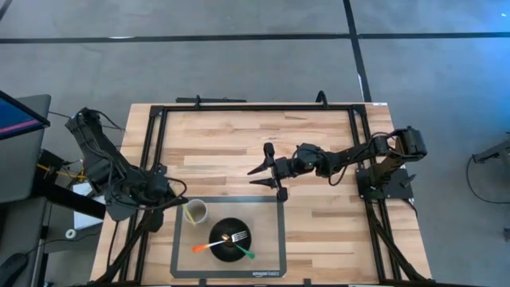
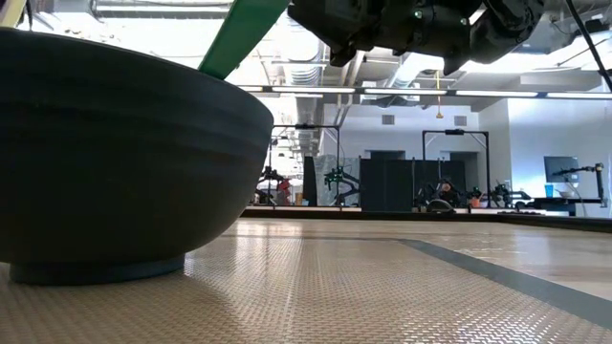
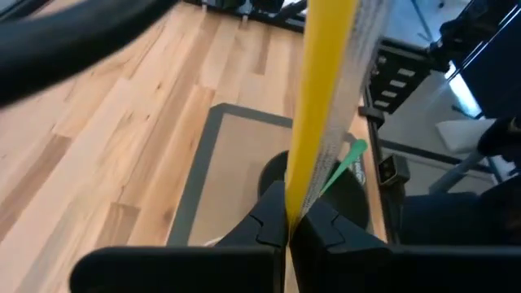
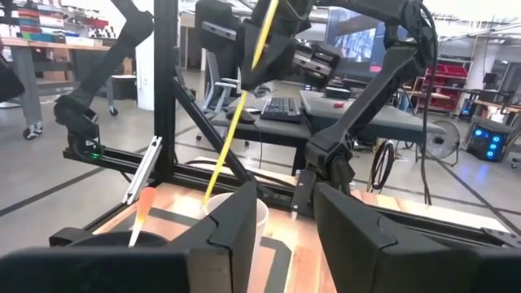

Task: Pick & Place Utensil
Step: Put the yellow straw into the gray cup

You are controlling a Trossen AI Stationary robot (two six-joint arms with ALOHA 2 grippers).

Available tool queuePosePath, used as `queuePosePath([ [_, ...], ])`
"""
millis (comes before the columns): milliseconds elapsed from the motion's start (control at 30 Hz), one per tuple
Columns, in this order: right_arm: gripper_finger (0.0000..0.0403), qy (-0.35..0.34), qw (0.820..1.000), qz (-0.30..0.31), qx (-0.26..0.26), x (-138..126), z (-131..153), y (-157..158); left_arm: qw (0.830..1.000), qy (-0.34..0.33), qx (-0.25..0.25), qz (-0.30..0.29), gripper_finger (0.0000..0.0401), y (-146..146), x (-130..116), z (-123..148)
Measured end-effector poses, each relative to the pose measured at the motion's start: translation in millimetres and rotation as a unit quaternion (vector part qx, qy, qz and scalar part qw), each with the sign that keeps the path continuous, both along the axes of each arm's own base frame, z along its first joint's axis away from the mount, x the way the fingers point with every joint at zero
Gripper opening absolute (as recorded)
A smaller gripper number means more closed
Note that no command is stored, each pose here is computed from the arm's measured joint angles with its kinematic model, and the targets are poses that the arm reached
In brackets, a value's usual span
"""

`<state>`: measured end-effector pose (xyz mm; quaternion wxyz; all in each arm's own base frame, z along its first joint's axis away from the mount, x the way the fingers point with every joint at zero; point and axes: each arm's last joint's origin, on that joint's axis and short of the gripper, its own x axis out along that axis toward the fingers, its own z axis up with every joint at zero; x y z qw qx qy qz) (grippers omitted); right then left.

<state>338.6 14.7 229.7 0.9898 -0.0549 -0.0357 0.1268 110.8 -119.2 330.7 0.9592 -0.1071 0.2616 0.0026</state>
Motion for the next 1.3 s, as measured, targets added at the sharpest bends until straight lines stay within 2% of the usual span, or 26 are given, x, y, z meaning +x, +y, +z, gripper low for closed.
queuePosePath([
  [233, 0.0118, 0.002, 1.000, 0.000, 0.000, 0, 0, 0, 1.000, -0.020, -0.017, -0.004, 0.0008, -3, 2, 4],
  [400, 0.0118, 0.003, 1.000, 0.000, 0.000, 0, -1, 0, 0.997, -0.032, 0.046, -0.044, 0.0006, -2, 1, 11],
  [633, 0.0118, 0.008, 1.000, 0.000, 0.000, 0, -2, 0, 0.996, -0.044, 0.062, -0.046, 0.0006, 6, -4, 15],
  [733, 0.0118, 0.014, 1.000, 0.000, -0.001, 0, -3, 0, 0.995, -0.028, 0.080, -0.042, 0.0006, 6, -3, 3],
  [933, 0.0118, 0.017, 1.000, -0.008, 0.000, 0, -3, -5, 0.996, 0.010, 0.086, -0.020, 0.0009, 1, 0, -31],
  [1067, 0.0118, 0.023, 1.000, -0.013, 0.000, 0, -4, -9, 0.994, 0.001, 0.104, 0.020, 0.0030, 3, 2, -42],
  [1300, 0.0118, 0.026, 1.000, -0.014, 0.000, 0, -5, -9, 0.996, 0.020, 0.069, 0.057, 0.0093, 10, 11, -49],
])
